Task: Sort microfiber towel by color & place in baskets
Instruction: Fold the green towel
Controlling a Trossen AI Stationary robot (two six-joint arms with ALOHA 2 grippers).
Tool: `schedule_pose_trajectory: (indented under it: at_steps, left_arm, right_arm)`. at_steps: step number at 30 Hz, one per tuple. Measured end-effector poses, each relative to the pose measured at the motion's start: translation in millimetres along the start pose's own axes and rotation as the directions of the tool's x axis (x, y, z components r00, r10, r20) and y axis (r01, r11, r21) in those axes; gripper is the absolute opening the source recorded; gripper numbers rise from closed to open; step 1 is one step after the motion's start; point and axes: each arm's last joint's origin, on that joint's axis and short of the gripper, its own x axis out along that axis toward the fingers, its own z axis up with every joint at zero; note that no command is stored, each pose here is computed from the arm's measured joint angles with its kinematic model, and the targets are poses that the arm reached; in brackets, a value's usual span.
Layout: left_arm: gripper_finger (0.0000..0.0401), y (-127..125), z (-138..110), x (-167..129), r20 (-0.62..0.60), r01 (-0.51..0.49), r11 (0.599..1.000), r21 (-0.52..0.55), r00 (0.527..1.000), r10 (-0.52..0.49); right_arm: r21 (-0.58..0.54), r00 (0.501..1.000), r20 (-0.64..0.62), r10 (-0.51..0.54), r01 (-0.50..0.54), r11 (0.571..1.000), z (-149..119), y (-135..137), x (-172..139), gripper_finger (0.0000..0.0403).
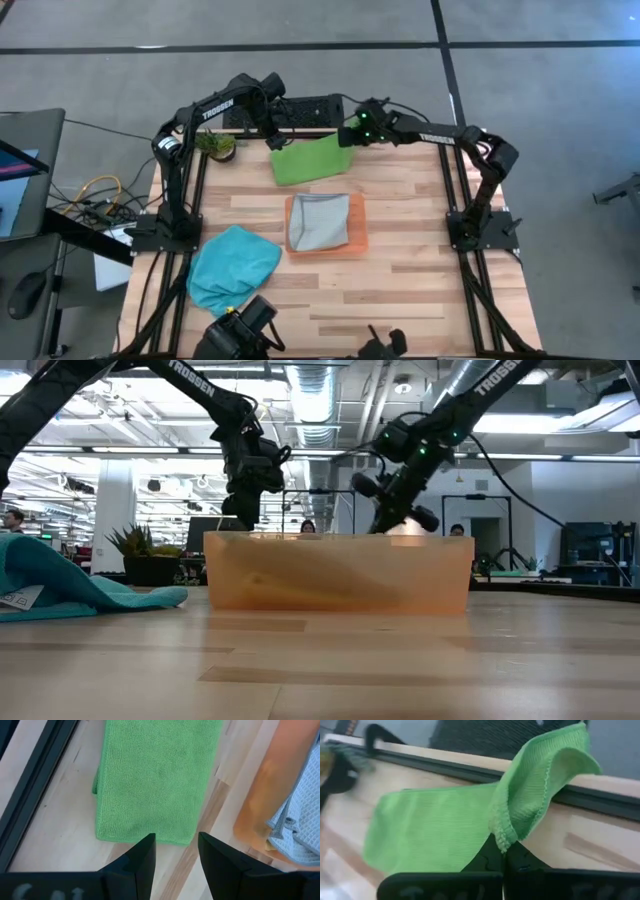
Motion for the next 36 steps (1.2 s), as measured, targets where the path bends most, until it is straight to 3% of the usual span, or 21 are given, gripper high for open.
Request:
schedule_pose_trajectory:
  at_steps: [5,20,36]
  left_arm:
    - [0.0140,-2.3,-0.9,-5.0,0.013,-0.006,1.000,-0.004,1.000,0.006]
    - [0.0140,-30.3,-18.6,-60.5,0.129,-0.099,0.995,-0.009,0.987,0.099]
    - [0.0140,-43.1,-31.0,-82.8,0.162,-0.126,0.990,-0.056,0.978,0.134]
  right_arm:
    - [-0.037,0.999,0.035,0.028,-0.026,0.999,1.0,18.4,-4.1,0.0002]
    - [-0.078,0.974,0.147,0.172,-0.162,0.984,1.9,52.1,-9.5,0.0002]
    - [-0.175,0.919,0.230,0.320,-0.285,0.943,-4.3,83.0,-16.0,0.0004]
